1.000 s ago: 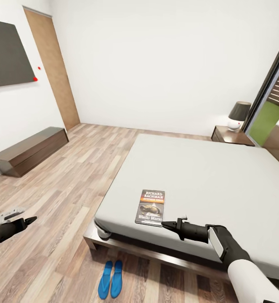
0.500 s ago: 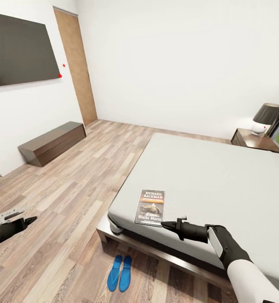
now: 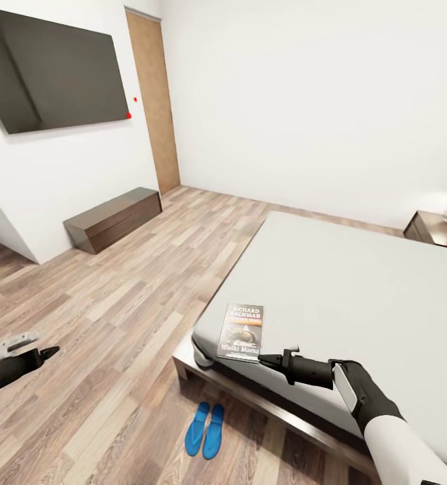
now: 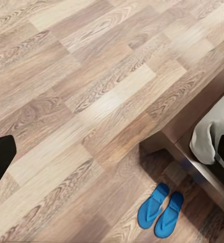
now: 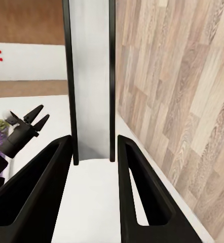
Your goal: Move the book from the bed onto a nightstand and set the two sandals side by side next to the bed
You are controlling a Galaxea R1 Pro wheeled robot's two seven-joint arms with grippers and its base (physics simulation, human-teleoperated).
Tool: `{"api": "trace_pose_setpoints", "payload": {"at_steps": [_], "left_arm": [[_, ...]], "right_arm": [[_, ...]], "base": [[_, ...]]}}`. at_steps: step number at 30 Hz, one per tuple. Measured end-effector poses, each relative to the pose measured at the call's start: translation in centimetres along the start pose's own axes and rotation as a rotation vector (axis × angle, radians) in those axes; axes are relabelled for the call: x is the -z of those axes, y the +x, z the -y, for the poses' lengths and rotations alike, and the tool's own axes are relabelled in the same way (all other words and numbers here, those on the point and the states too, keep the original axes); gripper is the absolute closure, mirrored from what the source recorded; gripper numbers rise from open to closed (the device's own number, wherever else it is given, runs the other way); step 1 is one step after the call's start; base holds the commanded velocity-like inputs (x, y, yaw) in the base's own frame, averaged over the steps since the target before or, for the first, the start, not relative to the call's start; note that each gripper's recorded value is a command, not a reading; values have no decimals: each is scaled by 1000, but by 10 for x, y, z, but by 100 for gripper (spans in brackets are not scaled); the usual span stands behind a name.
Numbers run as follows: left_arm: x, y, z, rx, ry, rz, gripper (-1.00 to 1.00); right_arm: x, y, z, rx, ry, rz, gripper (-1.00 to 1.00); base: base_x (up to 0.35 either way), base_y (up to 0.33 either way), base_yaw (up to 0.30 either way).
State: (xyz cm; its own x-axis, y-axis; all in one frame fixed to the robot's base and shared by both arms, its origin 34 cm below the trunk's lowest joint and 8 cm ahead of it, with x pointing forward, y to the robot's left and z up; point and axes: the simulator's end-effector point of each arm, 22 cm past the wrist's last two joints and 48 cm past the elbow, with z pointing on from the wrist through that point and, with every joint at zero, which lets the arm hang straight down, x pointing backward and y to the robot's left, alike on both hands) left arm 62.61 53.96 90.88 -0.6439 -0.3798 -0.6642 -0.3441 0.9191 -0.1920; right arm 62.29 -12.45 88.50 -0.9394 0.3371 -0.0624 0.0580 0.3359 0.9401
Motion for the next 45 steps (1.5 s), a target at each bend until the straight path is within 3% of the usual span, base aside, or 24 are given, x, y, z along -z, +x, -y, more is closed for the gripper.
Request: {"api": "trace_pose_setpoints", "payload": {"at_steps": [45], "left_arm": [[-15, 20, -5, -6, -12, -46, -100]], "right_arm": [[-8, 8, 21, -40, 7, -18, 100]], "base": [[0, 0, 217]]}}
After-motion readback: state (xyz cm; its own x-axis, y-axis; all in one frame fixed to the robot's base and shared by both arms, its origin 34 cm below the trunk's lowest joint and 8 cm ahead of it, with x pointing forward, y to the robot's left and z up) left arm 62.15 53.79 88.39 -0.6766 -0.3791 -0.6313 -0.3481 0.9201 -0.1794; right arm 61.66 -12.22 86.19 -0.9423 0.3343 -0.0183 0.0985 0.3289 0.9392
